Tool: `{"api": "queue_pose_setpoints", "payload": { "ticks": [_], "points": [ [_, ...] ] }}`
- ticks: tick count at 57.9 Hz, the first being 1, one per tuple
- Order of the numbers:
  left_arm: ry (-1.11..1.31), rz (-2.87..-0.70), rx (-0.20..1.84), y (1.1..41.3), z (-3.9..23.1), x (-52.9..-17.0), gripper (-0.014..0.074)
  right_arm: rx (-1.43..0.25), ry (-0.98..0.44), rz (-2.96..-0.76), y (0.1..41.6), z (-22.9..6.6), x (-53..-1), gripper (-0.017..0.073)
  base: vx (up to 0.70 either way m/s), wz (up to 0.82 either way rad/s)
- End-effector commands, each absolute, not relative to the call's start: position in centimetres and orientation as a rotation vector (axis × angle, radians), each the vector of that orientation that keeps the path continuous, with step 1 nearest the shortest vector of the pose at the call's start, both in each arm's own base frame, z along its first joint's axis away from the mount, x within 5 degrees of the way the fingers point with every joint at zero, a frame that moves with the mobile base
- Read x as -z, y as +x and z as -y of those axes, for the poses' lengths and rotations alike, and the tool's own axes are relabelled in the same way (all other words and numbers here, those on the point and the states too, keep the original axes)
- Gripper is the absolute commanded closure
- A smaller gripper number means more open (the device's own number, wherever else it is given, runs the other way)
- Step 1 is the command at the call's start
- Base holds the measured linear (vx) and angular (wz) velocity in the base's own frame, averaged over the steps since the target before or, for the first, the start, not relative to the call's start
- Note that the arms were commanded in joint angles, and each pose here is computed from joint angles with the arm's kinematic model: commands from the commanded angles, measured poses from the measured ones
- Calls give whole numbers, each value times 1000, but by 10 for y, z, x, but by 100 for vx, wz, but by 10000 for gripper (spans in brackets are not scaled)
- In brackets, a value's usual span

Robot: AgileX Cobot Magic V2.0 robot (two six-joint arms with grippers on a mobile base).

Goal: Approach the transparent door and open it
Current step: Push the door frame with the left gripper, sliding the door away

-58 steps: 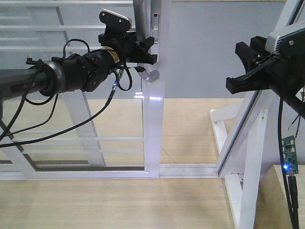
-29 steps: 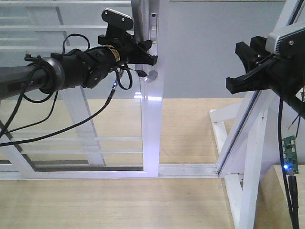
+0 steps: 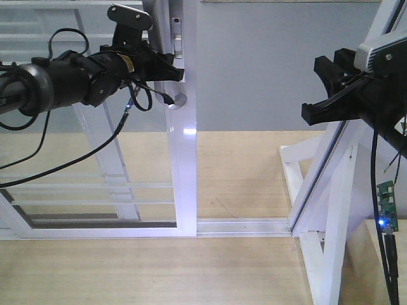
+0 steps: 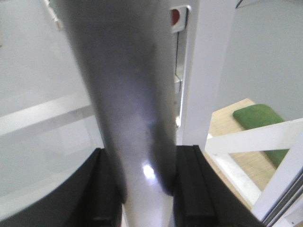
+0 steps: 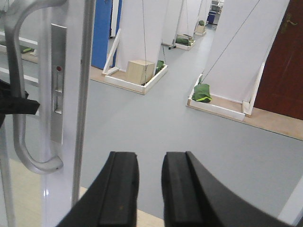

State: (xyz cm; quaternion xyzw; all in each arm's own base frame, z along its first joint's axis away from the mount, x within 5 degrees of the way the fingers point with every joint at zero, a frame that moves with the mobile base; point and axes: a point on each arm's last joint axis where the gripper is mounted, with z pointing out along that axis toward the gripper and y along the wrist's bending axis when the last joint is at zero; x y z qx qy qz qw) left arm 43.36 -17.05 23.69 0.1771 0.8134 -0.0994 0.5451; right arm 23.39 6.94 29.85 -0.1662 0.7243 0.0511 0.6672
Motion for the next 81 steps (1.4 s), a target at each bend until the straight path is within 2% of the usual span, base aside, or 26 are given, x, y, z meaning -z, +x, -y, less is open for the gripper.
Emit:
{"api": "queue_pose_setpoints", "payload": {
  "ticks": [1, 22, 44, 59, 69, 81],
  "points": [
    [346, -1739, 240, 425, 147, -308, 356, -115, -357, -1498, 232, -69, -321, 316, 0, 0],
    [337, -1742, 178, 404, 119, -322, 356, -116, -357, -1499, 232, -69, -321, 316, 0, 0],
    [359, -1777, 144, 387, 112, -322, 356, -116, -357, -1499, 232, -69, -321, 316, 0, 0],
    [301, -1797, 100, 374, 84, -325, 356, -116, -357, -1500, 232, -69, -321, 316, 0, 0],
    [293, -1797, 90, 354, 76, -331, 356, -116, -357, -1501, 232, -69, -321, 316, 0, 0],
    [314, -1797, 75, 309, 67, -331, 356, -116, -359, -1524, 232, -69, -319, 316, 0, 0]
  ]
}}
